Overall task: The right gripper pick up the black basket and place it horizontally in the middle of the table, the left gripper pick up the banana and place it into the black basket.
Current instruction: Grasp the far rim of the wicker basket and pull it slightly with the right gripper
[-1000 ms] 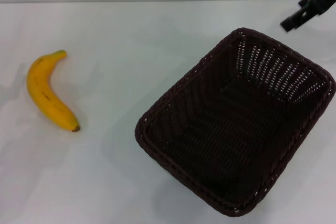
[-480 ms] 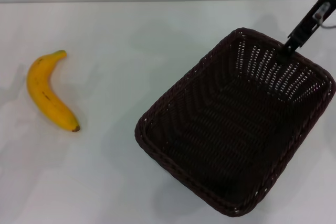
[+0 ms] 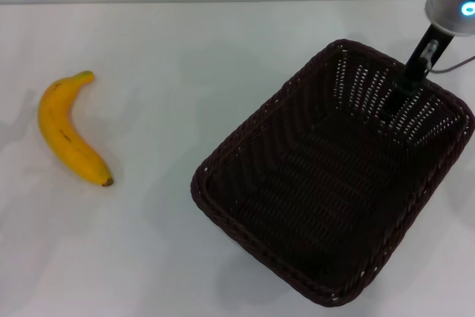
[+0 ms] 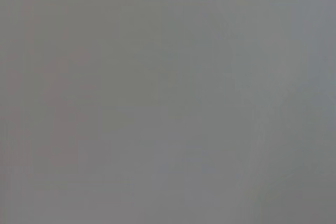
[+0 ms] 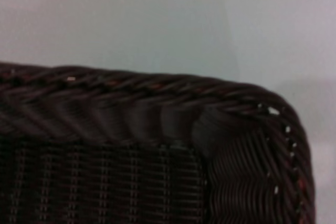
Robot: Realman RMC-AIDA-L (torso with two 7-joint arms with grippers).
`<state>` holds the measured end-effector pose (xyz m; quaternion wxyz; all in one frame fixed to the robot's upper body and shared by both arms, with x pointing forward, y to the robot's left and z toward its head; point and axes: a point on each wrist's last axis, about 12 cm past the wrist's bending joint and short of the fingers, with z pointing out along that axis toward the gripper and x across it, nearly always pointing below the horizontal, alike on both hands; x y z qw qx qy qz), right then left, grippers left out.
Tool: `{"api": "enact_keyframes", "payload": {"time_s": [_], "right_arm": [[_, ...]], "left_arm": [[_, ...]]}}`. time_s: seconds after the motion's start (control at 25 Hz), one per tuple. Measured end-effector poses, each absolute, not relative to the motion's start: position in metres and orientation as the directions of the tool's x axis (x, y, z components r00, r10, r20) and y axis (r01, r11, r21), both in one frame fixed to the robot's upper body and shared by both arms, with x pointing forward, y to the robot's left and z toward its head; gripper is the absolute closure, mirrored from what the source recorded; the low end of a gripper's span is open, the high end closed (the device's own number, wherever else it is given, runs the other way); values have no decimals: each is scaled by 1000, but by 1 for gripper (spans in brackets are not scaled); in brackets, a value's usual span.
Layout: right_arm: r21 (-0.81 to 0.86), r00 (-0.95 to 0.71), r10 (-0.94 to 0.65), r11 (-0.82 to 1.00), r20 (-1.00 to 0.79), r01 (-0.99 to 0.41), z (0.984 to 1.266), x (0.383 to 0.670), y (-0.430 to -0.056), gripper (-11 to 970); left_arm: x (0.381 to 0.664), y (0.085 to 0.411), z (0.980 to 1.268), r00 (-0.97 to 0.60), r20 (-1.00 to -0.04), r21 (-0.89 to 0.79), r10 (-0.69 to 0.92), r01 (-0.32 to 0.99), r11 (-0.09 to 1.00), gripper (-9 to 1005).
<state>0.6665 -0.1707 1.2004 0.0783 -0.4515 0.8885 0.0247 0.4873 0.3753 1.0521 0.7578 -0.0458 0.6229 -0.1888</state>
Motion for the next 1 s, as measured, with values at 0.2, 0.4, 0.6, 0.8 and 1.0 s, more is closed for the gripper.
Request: {"api": "enact_keyframes", "payload": {"time_s": [0.2, 0.4, 0.6, 0.8, 1.0], "right_arm": [[-41, -570, -808, 581, -150, -813, 1198, 665, -166, 206], [-47, -567, -811, 578, -146, -815, 1197, 665, -166, 316], [-51, -563, -817, 572, -127, -818, 1198, 664, -165, 523], [-61, -604, -791, 610, -100, -790, 1198, 664, -167, 700], [-4, -722, -679, 729, -134, -685, 1208, 666, -176, 757]], "left_arm": [[487, 375, 1052, 148, -928, -303, -341, 232, 924, 212], [486, 375, 1052, 152, -928, -301, -341, 235, 924, 212], [486, 376, 1052, 154, -931, -291, -331, 233, 928, 212], [486, 375, 1052, 153, -935, -279, -319, 237, 931, 212], [484, 375, 1053, 169, -936, -265, -308, 239, 934, 212]]}}
